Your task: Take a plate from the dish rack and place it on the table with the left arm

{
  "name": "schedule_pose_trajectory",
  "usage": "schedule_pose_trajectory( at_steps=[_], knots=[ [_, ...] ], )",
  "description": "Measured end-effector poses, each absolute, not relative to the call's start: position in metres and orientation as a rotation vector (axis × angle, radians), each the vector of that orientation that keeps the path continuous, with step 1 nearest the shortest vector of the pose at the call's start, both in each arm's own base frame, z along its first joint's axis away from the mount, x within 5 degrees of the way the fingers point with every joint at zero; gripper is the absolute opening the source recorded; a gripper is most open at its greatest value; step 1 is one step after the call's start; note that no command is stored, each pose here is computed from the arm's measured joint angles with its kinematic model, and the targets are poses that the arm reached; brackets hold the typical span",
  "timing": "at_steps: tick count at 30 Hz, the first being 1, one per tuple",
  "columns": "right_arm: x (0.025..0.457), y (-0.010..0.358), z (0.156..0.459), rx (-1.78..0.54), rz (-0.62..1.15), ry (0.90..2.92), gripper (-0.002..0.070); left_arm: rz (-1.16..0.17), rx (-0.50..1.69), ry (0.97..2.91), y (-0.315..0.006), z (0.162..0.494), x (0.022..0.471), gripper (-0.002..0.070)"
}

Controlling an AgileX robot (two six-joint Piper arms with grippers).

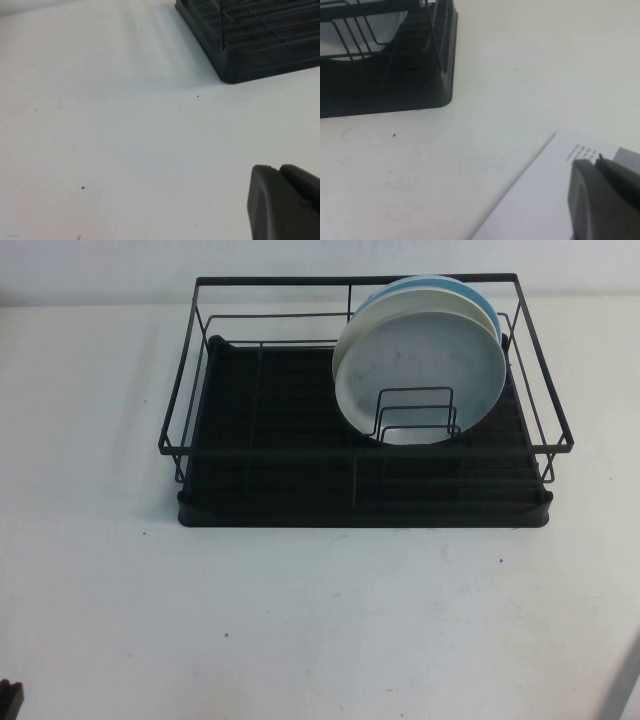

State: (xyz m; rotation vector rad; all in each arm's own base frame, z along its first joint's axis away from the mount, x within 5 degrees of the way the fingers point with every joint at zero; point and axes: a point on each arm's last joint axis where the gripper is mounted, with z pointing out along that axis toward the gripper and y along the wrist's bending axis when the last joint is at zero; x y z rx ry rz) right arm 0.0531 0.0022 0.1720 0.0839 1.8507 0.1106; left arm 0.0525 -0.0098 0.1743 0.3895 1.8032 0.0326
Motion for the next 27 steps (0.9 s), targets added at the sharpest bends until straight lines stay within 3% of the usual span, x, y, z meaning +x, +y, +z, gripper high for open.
schedule_pose_trajectory(
  at_steps=[15, 17, 23, 27],
  knots=[
    [0.053, 0.002, 0.172, 0.084, 0.111, 1.851, -0.0018, -0.001, 0.348, 1.756, -0.011, 0.179, 0.054, -0.0003],
    [0.053, 0.002, 0.172, 0.084, 0.111, 1.851, -0.0018, -0.071, 0.279, 1.740, -0.012, 0.182, 0.054, -0.0003],
    [0.053, 0.002, 0.172, 0.084, 0.111, 1.851, -0.0018, -0.494, -0.139, 1.646, -0.015, 0.194, 0.055, -0.0003],
    [0.053, 0.002, 0.172, 0.084, 0.111, 1.851, -0.0018, -0.571, -0.236, 1.535, -0.012, 0.203, 0.055, -0.0003]
  ],
)
